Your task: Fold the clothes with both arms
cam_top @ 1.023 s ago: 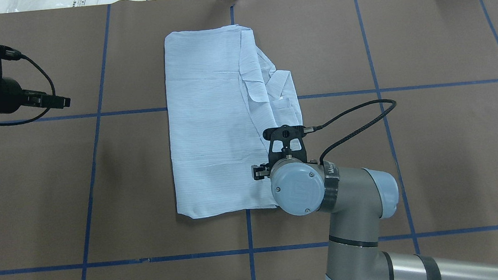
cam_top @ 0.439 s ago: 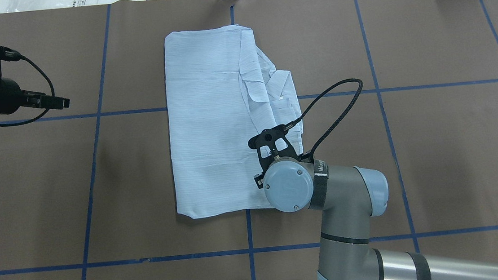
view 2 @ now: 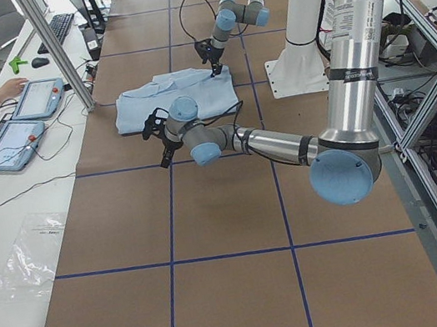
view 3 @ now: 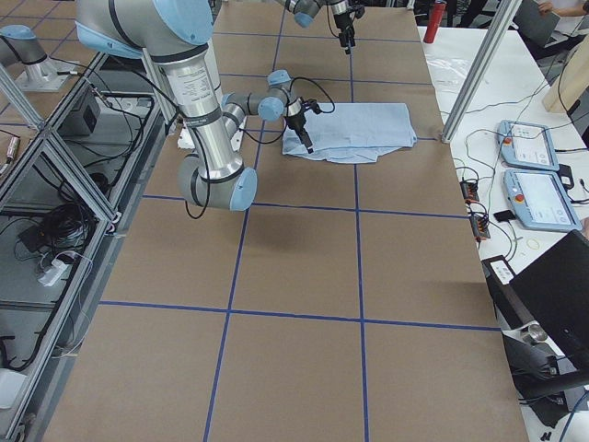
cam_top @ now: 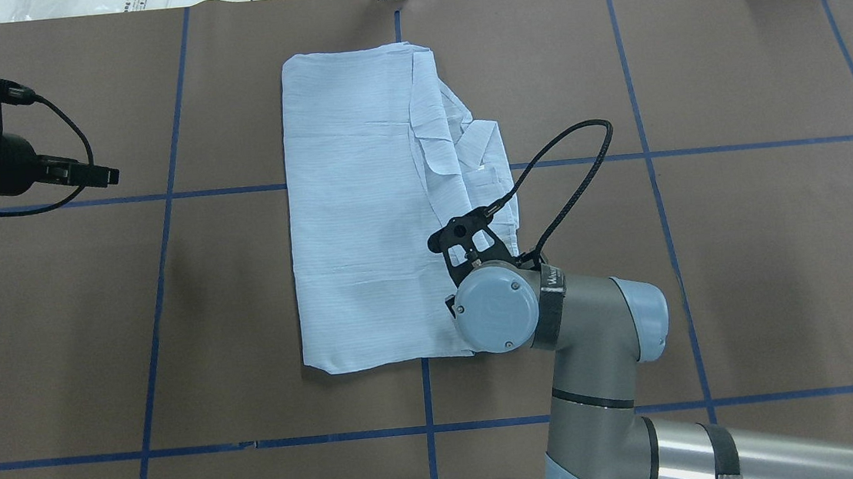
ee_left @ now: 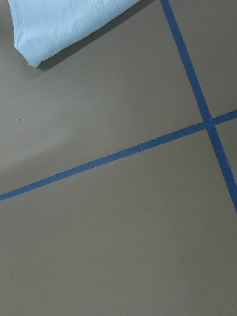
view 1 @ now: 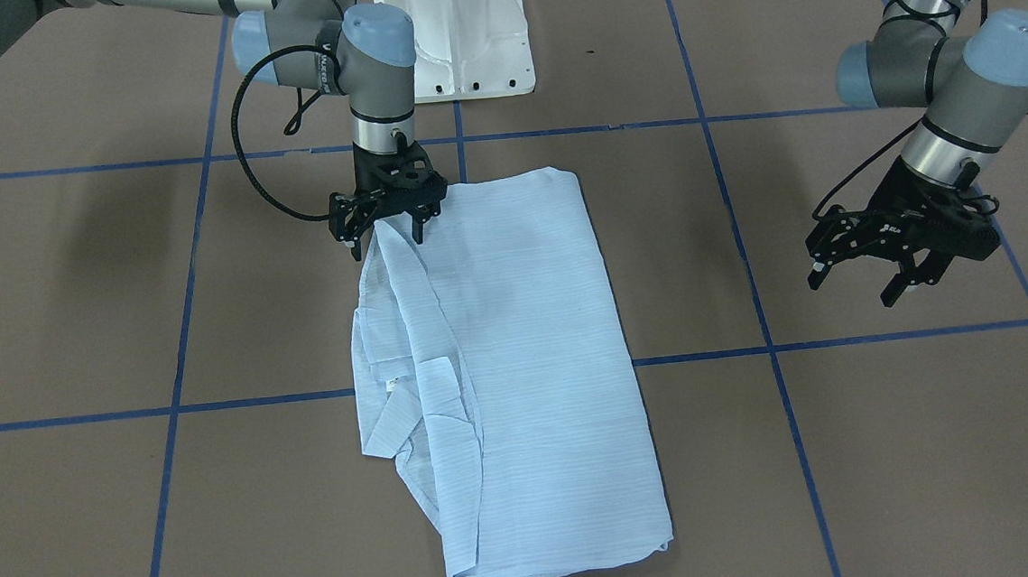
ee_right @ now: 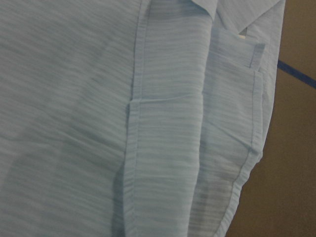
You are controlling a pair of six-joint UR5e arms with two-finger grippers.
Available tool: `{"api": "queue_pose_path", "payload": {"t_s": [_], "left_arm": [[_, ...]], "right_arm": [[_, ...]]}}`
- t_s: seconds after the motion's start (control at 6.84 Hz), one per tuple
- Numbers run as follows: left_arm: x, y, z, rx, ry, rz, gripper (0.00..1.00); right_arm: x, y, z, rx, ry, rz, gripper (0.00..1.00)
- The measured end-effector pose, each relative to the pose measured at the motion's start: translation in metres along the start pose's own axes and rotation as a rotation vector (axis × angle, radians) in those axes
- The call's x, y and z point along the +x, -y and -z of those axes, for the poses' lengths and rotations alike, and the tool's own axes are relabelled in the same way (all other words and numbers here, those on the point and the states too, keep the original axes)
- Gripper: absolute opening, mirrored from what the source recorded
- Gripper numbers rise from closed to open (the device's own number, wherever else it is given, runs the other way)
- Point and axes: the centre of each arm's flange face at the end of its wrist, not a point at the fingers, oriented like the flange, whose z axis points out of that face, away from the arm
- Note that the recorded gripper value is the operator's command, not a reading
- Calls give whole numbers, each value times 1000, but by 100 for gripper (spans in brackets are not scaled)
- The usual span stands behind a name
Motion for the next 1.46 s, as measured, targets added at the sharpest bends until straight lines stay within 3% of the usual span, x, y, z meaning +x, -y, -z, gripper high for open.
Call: {"api": "queue_pose_path", "payload": {"t_s": [0.73, 1.02, 1.46], "left_arm": [[1, 1, 0, 1, -1, -1, 100], [2, 1, -1, 1, -2, -2, 100], [2, 2, -1, 1, -2, -2, 100]], "right_arm": [[73, 22, -24, -9, -89, -6, 100], [90, 20, -11, 3, -70, -41, 100], [68, 33, 18, 20, 11, -135, 100]]}}
